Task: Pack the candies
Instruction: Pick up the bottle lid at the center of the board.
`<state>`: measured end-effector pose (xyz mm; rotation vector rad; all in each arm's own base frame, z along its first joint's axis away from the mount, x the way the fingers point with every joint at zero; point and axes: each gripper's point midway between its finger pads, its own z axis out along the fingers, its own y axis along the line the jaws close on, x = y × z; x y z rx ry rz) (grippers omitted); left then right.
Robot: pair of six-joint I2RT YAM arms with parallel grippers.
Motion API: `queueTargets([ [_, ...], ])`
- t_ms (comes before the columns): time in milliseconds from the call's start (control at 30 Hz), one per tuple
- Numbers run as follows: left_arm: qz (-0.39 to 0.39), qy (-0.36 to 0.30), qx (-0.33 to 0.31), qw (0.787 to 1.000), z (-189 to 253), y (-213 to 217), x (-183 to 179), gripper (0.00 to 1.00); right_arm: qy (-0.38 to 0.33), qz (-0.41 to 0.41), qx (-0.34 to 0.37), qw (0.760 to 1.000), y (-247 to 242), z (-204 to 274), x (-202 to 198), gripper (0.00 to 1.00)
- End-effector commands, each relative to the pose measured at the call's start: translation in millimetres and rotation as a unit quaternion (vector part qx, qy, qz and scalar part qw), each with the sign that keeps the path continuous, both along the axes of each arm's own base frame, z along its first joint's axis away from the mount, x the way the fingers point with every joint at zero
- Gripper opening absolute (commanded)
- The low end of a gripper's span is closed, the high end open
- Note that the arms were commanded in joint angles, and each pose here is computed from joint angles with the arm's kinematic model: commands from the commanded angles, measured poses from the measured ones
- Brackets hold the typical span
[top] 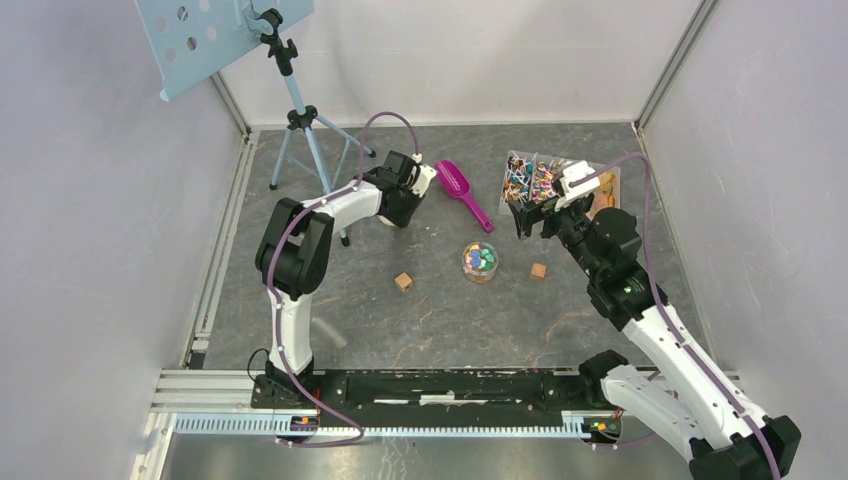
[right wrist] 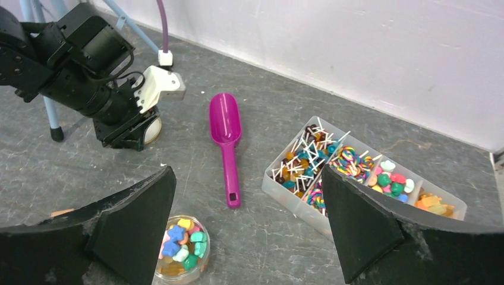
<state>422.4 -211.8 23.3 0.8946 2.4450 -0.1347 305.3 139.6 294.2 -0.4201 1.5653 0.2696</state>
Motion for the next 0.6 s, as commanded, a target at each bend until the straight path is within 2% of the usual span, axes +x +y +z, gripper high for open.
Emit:
queueTargets([
  [0, -0.020, 0.009, -0.023, 0.999, 9, -10, -2, 0.22, -0.023, -0.035, 0.007, 0.999, -14, 14, 0, 0.98],
  [67, -0.017, 0.012, -0.026, 0.999, 9, -10, -4, 0.07, -0.018, -0.040, 0.006, 0.999, -16, 12, -1, 0.98],
  [133, -0.015, 0.014, -0.032, 0.999, 10, -11, -5, 0.03, -0.014, -0.043, 0.013, 0.999, -17, 11, -3, 0.98],
  [333, -0.008, 0.020, -0.074, 0.997, 29, -23, -8, 0.02, -0.004, -0.032, 0.017, 0.999, -15, -3, -9, 0.98],
  [567, -0.001, 0.030, -0.180, 0.983, 86, -46, -24, 0.02, -0.014, -0.002, 0.020, 1.000, -6, -23, -15, 0.98],
])
